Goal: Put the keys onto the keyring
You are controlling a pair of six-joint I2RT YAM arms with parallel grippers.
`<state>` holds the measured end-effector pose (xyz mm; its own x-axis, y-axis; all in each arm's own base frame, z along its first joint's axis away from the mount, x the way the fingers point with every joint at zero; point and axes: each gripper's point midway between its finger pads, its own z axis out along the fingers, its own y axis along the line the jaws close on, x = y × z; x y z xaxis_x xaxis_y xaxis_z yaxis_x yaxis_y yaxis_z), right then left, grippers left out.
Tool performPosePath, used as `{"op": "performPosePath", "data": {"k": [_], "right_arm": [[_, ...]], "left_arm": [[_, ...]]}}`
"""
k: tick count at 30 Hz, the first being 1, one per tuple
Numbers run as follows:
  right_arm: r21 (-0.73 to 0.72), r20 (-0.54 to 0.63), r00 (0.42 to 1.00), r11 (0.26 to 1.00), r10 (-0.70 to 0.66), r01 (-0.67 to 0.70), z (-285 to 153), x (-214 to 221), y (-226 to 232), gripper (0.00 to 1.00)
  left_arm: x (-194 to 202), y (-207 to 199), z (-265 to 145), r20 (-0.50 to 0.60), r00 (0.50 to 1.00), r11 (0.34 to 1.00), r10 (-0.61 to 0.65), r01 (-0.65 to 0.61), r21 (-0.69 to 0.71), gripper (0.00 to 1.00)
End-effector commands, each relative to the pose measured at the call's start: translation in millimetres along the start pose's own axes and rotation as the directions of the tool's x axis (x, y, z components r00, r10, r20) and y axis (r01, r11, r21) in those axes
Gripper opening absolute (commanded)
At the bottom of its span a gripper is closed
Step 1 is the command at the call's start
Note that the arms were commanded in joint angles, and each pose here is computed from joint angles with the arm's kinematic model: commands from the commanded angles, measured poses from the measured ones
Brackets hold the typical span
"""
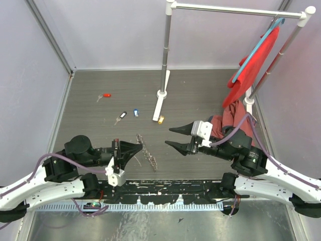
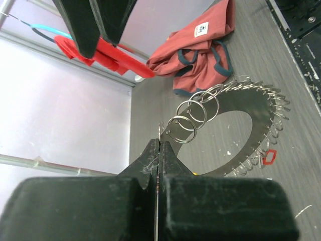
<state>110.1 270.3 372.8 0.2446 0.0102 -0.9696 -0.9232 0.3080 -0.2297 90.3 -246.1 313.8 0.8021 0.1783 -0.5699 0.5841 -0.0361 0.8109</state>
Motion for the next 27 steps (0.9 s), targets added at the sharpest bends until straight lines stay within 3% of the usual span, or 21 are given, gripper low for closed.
{"op": "performPosePath", "data": {"k": [1,8,11,16,20,24,27], "right_arm": [[0.106,0.069,0.997,0.993,0.033,-0.041,-1,-13,-18,0.51],[0.144,0.043,0.999,0.989,0.004,-0.011,7,-4,-25,0.56],[0.155,-0.019,0.998,0.986,-0.065,0.067,15,13,-30,0.60],[0.151,-0.140,0.986,0.982,-0.095,0.116,28,42,-33,0.61],[0.264,-0.182,0.983,0.964,0.026,0.023,28,52,-47,0.57],[0.449,-0.218,0.956,0.890,0.198,-0.082,21,67,-81,0.37],[0.496,-0.223,0.919,0.849,0.326,-0.181,23,87,-102,0.41]], "left_arm": [[-6,11,-7,0.014,0.994,0.994,0.105,-0.104,-0.038,0.00],[-5,10,-8,-0.001,0.997,0.997,0.077,-0.077,-0.024,0.00],[-6,16,-6,-0.024,0.998,0.997,-0.066,0.065,-0.033,0.00],[-2,21,-4,-0.061,0.943,0.943,-0.328,0.322,-0.089,0.00],[11,23,-6,-0.096,0.876,0.873,-0.473,0.451,-0.184,0.00],[18,10,-12,-0.137,0.838,0.845,-0.528,0.503,-0.179,0.00],[22,3,-20,-0.141,0.823,0.831,-0.550,0.522,-0.192,0.00]]}}
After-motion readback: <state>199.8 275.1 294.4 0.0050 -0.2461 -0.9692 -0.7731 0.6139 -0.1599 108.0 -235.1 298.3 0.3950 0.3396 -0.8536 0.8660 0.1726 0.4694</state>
